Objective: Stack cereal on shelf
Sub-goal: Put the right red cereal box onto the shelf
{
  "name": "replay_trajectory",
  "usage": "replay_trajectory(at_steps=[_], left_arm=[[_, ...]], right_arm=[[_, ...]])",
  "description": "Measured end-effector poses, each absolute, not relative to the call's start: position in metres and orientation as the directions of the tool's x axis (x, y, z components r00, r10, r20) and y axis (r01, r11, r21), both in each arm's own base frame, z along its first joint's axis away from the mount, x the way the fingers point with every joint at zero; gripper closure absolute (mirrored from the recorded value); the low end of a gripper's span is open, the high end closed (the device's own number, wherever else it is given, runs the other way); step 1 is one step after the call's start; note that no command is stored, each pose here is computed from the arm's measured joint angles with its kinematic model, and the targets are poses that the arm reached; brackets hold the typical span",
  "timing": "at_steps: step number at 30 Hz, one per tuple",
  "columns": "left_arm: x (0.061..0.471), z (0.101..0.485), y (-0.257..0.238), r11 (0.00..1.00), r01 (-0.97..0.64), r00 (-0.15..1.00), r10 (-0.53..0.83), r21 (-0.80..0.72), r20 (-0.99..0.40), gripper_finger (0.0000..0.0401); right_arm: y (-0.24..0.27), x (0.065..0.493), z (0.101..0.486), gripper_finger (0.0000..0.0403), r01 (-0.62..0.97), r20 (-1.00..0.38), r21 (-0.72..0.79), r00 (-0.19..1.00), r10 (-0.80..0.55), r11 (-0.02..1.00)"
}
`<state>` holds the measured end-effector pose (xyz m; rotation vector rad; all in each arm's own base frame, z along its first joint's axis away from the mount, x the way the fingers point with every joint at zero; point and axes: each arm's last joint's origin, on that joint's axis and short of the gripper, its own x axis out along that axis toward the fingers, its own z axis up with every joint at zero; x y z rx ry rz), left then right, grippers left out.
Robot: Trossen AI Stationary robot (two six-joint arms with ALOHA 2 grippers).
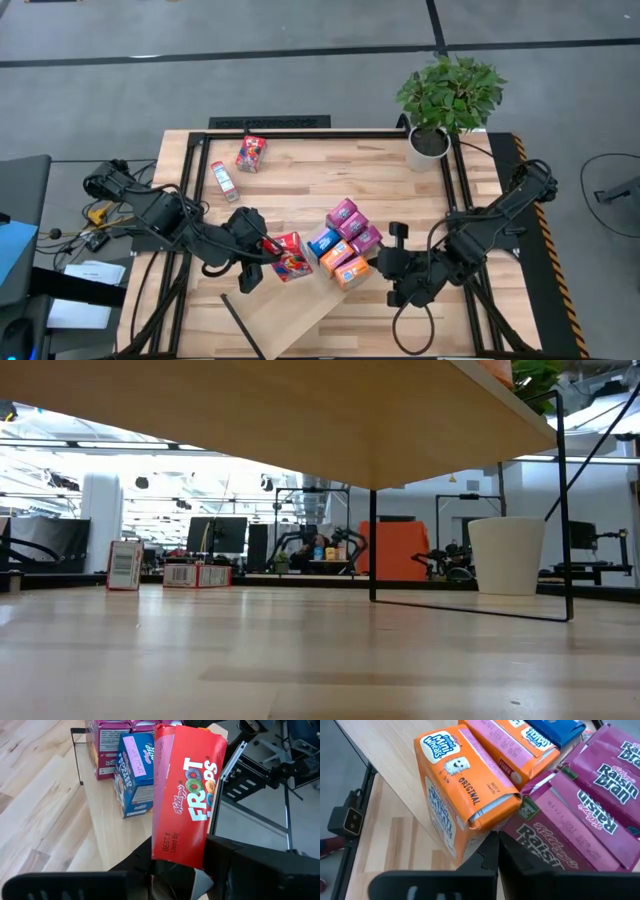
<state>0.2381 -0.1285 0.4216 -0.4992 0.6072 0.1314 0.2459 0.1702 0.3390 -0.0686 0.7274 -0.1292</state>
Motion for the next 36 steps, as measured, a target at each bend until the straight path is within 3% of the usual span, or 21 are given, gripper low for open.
replay_trajectory(at_steps=[6,11,19,26,36], left_arm=[[0.238,0.422,-0.129,0.876,-0.265,0.818,-0.017,-0.404,-0.574,0.031],[0.236,0.419,-0.138,0.881,-0.322,0.834,0.091,-0.346,-0.545,0.031],[0.239,0.406,-0.162,0.88,-0.321,0.821,0.074,-0.349,-0.566,0.031],[0.249,0.378,-0.184,0.882,-0.373,0.76,0.112,-0.289,-0.641,0.031],[0.271,0.346,-0.205,0.885,-0.391,0.705,0.111,-0.253,-0.7,0.031]], right_arm=[[0.172,0.245,0.339,0.0368,0.088,-0.657,-0.108,0.741,-0.137,0.99],[0.178,0.235,0.34,0.0384,0.087,-0.667,-0.084,0.735,-0.121,0.993],[0.184,0.228,0.339,0.0372,0.093,-0.674,-0.059,0.731,-0.109,0.994],[0.184,0.229,0.339,0.0363,0.098,-0.675,-0.051,0.731,-0.106,0.994],[0.185,0.227,0.338,0.0383,0.082,-0.682,-0.062,0.724,-0.103,0.995]])
